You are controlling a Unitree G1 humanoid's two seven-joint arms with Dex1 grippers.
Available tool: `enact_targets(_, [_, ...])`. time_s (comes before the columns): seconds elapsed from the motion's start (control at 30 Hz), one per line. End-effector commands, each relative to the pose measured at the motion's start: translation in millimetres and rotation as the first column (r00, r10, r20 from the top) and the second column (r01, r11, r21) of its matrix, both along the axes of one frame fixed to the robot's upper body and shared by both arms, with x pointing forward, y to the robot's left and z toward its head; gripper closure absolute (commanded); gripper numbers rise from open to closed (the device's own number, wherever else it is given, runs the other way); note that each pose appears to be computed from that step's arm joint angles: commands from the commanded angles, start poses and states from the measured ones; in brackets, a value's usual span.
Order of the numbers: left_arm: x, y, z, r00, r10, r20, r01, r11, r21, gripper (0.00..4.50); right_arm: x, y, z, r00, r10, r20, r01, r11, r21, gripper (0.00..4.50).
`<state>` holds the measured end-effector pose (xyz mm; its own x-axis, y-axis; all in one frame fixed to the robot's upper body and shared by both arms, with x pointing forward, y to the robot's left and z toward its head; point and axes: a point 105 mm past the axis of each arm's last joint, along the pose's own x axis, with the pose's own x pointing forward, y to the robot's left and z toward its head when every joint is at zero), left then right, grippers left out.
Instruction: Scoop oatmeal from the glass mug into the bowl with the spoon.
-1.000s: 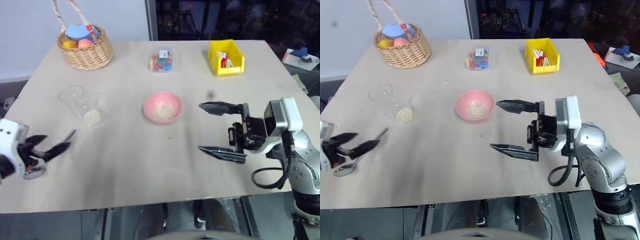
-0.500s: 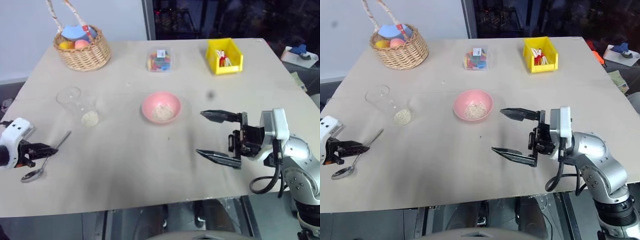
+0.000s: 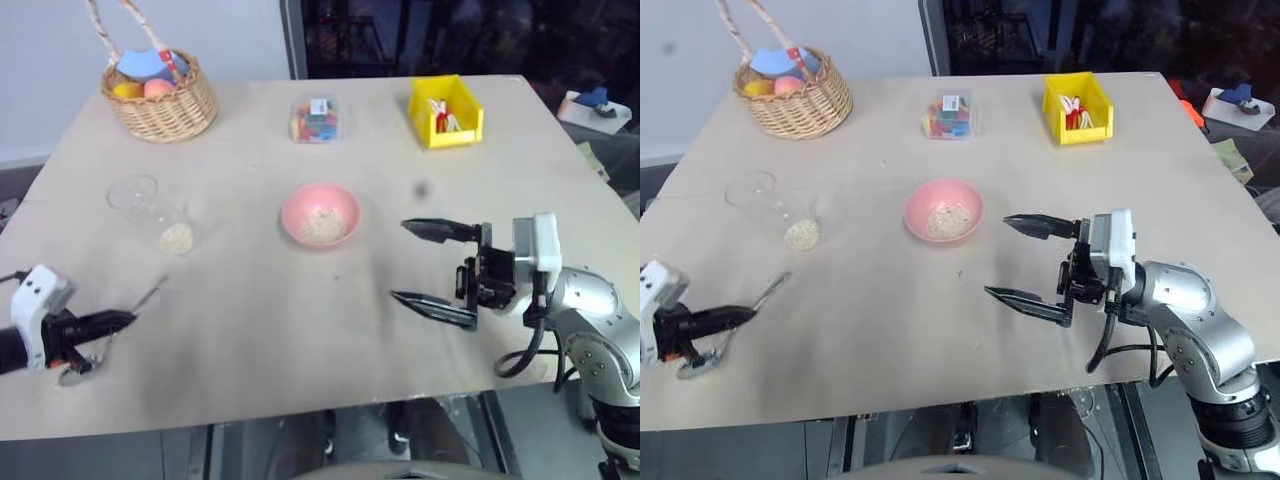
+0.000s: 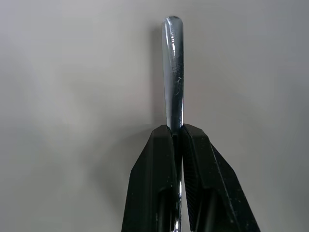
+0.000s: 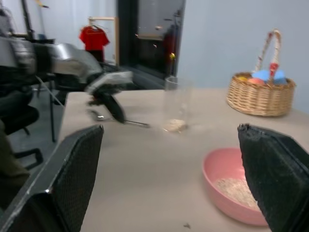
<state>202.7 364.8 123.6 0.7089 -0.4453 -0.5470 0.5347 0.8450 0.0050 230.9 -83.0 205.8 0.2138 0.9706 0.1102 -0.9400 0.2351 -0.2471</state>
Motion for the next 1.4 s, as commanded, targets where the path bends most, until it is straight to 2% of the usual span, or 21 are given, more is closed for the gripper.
enact_targets(0.03, [-11.8,-36.6,37.1,0.981,-0.145,0.127,0.145,0.989,0.011,4.45,4.8,-1.9,-6.2,0.998,-0.066,-0.013,0.065,0.996,-0.054,0.00])
enact_targets(0.1, [-10.7,-74.9,46.2,0.948,-0.251,0.194,0.257,0.966,-0.004,4.45,4.8,-1.9,-14.1,0.995,-0.078,-0.065,0.071,0.992,-0.108,0.00])
enact_targets(0.17, [3.4,-119.3,59.0,0.891,-0.341,0.299,0.360,0.933,-0.010,4.45,11.5,-2.3,-15.5,0.984,-0.145,-0.105,0.129,0.981,-0.148,0.00])
enact_targets(0.23, [18.7,-158.5,74.5,0.832,-0.383,0.401,0.431,0.902,-0.032,4.45,17.0,3.3,-9.5,0.975,-0.135,-0.179,0.114,0.986,-0.123,0.00])
enact_targets(0.3, [27.0,-178.4,83.5,0.793,-0.405,0.454,0.469,0.882,-0.032,4.45,24.9,7.1,-6.6,0.958,-0.154,-0.240,0.130,0.985,-0.115,0.00])
enact_targets(0.33, [32.6,-187.0,88.5,0.785,-0.394,0.479,0.482,0.874,-0.070,4.45,28.1,9.8,-3.4,0.953,-0.156,-0.260,0.134,0.986,-0.100,0.00])
enact_targets(0.43, [41.2,-203.1,93.1,0.770,-0.399,0.499,0.521,0.844,-0.128,4.45,30.7,19.2,7.7,0.950,-0.128,-0.286,0.114,0.991,-0.065,0.00])
enact_targets(0.5, [48.6,-211.0,89.9,0.745,-0.428,0.513,0.547,0.831,-0.100,4.45,34.6,27.8,21.1,0.947,-0.100,-0.305,0.098,0.995,-0.021,0.00])
enact_targets(0.63, [61.8,-222.1,89.6,0.681,-0.479,0.554,0.574,0.819,0.003,4.45,51.1,36.8,26.5,0.915,-0.130,-0.383,0.140,0.990,-0.001,0.00])
enact_targets(0.87, [72.6,-235.8,85.5,0.564,-0.560,0.607,0.572,0.795,0.203,4.45,57.0,50.2,32.4,0.845,-0.088,-0.528,0.140,0.988,0.058,0.00])
enact_targets(1.07, [73.4,-241.8,80.9,0.523,-0.588,0.617,0.575,0.778,0.254,4.45,58.8,61.8,42.4,0.813,-0.046,-0.580,0.142,0.982,0.121,0.00])
enact_targets(1.2, [76.2,-246.2,86.7,0.489,-0.600,0.633,0.579,0.766,0.279,4.50,49.8,68.9,21.9,0.798,-0.073,-0.599,0.080,0.997,-0.014,1.17])
enact_targets(1.27, [76.6,-246.6,87.1,0.482,-0.603,0.636,0.579,0.764,0.285,4.50,48.0,69.8,18.6,0.795,-0.078,-0.601,0.070,0.997,-0.037,2.20])
enact_targets(1.33, [77.4,-247.0,87.9,0.477,-0.604,0.639,0.576,0.764,0.292,4.50,47.7,70.0,17.9,0.796,-0.081,-0.600,0.066,0.997,-0.046,2.92])
enact_targets(1.4, [77.1,-248.7,88.7,0.469,-0.607,0.642,0.578,0.760,0.296,4.50,49.2,69.6,19.8,0.797,-0.080,-0.599,0.071,0.997,-0.040,3.89])
